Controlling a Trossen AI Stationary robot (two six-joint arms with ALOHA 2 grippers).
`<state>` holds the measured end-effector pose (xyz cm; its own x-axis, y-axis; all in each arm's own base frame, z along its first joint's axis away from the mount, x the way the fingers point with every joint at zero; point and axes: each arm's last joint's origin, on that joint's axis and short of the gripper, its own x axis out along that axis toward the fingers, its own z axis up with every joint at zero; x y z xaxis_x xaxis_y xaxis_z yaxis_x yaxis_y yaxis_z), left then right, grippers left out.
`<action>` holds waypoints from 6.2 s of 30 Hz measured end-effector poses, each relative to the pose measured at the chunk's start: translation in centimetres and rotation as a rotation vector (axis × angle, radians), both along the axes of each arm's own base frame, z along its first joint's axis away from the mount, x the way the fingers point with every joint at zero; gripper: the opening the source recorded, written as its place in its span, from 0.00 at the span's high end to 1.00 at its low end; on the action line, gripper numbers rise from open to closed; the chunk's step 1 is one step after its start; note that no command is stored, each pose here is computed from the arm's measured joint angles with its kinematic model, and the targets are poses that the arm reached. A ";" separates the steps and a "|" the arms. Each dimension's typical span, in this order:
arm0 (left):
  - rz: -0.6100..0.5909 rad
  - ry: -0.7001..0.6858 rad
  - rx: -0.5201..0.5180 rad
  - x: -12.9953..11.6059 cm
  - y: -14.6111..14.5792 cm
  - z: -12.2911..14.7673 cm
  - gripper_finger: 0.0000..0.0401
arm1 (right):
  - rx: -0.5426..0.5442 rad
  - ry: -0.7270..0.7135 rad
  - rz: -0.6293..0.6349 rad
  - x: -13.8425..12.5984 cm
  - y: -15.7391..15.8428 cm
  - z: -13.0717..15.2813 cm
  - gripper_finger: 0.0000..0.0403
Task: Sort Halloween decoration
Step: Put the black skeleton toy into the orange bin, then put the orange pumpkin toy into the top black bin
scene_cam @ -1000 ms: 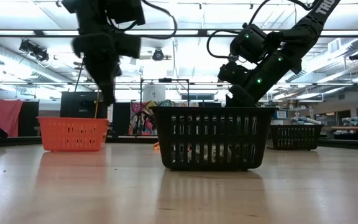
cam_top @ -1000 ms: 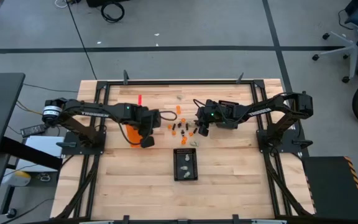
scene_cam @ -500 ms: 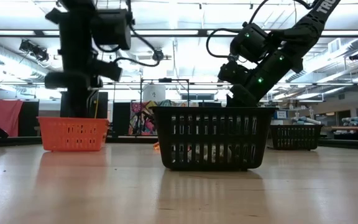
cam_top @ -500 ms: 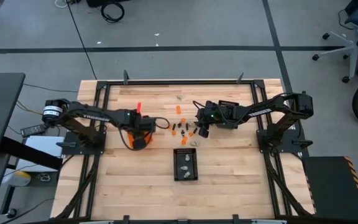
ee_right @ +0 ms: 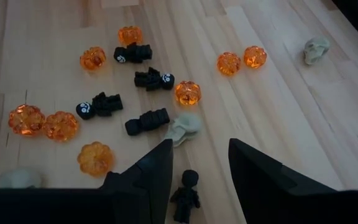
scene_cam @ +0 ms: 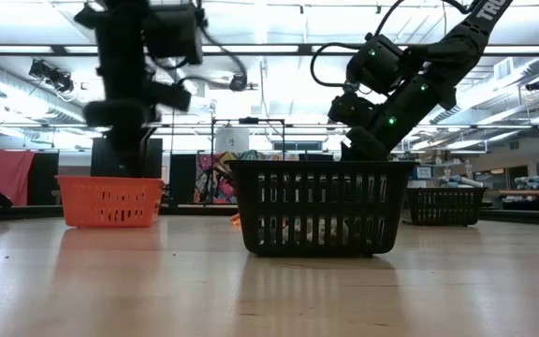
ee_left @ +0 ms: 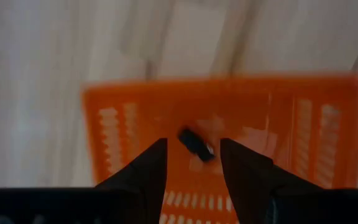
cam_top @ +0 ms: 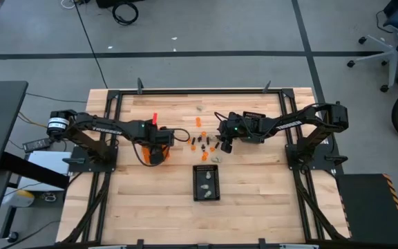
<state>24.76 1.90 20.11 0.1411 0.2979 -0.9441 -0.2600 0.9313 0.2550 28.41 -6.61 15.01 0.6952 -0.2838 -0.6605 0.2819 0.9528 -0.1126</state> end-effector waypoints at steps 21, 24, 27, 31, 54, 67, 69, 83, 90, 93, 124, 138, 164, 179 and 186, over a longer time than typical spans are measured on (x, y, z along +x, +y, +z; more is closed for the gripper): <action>0.012 -0.322 0.018 7.0 2.9 -3.3 0.61 | -0.005 -0.015 0.001 0.1 0.0 0.1 0.60; 0.040 -0.377 0.013 7.7 3.0 -3.7 0.61 | -0.009 -0.016 0.005 0.1 0.0 0.1 0.60; 0.069 -0.440 0.002 8.3 3.1 -3.7 0.61 | -0.010 -0.016 0.005 0.1 0.0 0.1 0.60; 0.115 -0.540 -0.044 8.9 3.1 -3.2 0.61 | -0.011 -0.019 0.006 0.1 0.0 0.2 0.60; 0.156 -0.512 -0.037 10.2 4.0 -7.1 0.61 | -0.018 -0.017 0.012 0.1 0.0 0.2 0.60; 0.075 -0.459 -0.046 10.1 3.9 -7.6 0.76 | -0.018 -0.016 0.012 0.1 0.0 0.2 0.60; 0.056 -0.452 -0.040 10.1 3.8 -7.6 0.80 | -0.018 -0.016 0.012 0.1 0.0 0.2 0.60; -0.022 -0.454 -0.014 8.7 3.7 -4.0 0.89 | -0.021 -0.013 0.008 0.1 -0.1 0.1 0.60; 0.001 -0.478 -0.011 6.4 3.2 0.1 0.89 | -0.023 -0.013 0.006 0.1 -0.1 0.1 0.60; 0.035 -0.454 -0.025 4.9 2.9 1.5 0.89 | -0.020 -0.011 0.004 0.1 -0.1 0.1 0.60; 0.174 -0.066 -0.047 -1.5 0.8 -1.4 0.85 | -0.009 0.008 0.020 0.1 0.6 0.0 0.60; 0.214 -0.093 -0.047 -2.4 0.7 -3.9 0.78 | -0.015 -0.018 0.020 0.3 0.5 0.1 0.60; 0.068 -0.409 0.026 5.0 2.4 -0.3 0.52 | -0.014 -0.014 0.019 0.2 0.5 0.1 0.60; 0.020 -0.351 0.037 7.8 2.9 -5.8 0.52 | -0.012 -0.004 0.020 0.2 0.5 0.0 0.60; 0.052 -0.338 0.034 7.8 3.8 -6.5 0.53 | -0.012 -0.003 0.020 0.2 0.5 0.0 0.60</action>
<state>32.58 5.70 13.65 0.4280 0.3434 -0.8360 -0.3819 0.9071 0.1771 28.57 -6.07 15.04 0.7026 -0.2780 -0.6551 0.2633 0.9568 -0.1237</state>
